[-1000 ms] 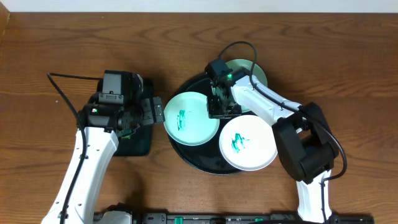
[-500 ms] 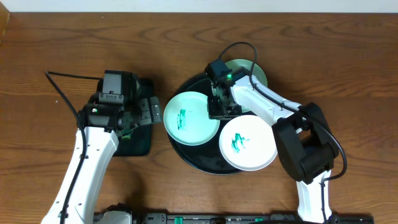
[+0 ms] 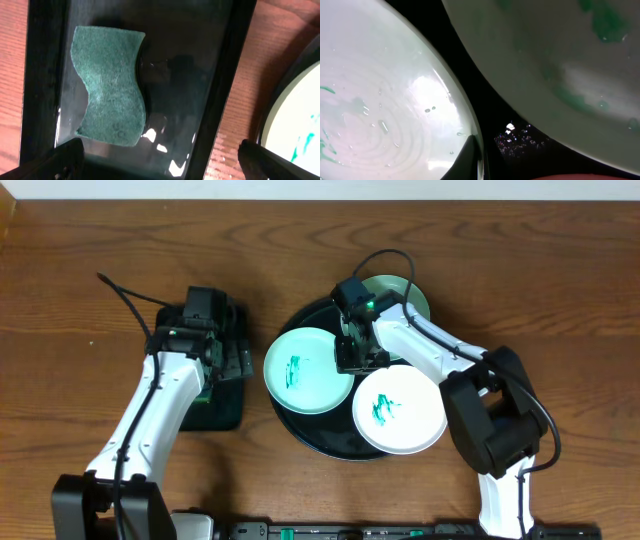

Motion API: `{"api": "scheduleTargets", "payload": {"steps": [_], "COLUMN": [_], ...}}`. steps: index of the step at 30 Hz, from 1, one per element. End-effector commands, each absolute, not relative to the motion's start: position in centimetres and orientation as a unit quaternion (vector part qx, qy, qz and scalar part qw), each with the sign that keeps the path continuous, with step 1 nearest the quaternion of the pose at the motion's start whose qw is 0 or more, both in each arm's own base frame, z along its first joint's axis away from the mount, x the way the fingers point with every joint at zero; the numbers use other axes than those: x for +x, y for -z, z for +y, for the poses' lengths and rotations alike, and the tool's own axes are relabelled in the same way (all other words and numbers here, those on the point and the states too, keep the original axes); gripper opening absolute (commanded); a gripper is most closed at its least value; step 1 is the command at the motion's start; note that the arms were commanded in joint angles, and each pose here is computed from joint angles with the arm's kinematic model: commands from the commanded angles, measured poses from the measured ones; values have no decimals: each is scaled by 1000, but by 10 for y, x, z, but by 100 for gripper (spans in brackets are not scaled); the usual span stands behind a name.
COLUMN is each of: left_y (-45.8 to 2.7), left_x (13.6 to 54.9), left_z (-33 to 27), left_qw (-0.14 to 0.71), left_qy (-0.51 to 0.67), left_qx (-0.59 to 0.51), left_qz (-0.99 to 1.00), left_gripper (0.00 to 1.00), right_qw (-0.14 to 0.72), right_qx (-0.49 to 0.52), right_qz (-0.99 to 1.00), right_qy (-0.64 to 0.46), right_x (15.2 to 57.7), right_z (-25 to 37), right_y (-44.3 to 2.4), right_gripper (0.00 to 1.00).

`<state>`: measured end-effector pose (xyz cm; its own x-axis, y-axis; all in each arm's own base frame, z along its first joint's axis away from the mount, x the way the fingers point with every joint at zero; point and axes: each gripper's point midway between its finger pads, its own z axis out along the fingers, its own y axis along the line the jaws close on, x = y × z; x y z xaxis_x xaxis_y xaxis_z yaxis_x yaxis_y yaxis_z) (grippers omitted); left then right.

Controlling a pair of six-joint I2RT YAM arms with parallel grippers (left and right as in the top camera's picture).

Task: Clean dirty plates on tray and stack at the side
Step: 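Lower the left gripper into the black tray and grasp the green sponge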

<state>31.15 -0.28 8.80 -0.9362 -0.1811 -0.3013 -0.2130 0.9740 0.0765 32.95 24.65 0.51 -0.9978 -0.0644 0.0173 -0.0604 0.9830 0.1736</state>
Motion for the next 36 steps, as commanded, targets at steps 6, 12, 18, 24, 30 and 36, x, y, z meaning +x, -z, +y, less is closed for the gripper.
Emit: {"api": "scheduleTargets", "payload": {"steps": [6,12,18,24,30,36], "left_y": [-80,-53,-33,-18,-12,4], "left_x": [313,313,315,325,336,332], "left_z": [41,48,52,39,43,48], "left_qw": [141,97,77,75,91,72], "left_qy": [-114,7,48,61,55,39], "left_qx": [-161,-162,-164,-142,-141,-144], "left_qz": [970,982,982,985,984,986], "left_gripper": [98,83,78,55,51,46], "right_qw": [34,34,33,34,39,42], "right_qx": [45,55,58,57,58,58], "right_qz": [-998,-997,-997,-997,-996,-996], "right_qy": [39,42,42,45,58,60], "right_x": [312,313,313,312,311,309], "right_z": [227,228,228,229,234,234], "right_y": [17,17,17,17,16,16], "right_gripper": [1,1,1,1,1,1]}}
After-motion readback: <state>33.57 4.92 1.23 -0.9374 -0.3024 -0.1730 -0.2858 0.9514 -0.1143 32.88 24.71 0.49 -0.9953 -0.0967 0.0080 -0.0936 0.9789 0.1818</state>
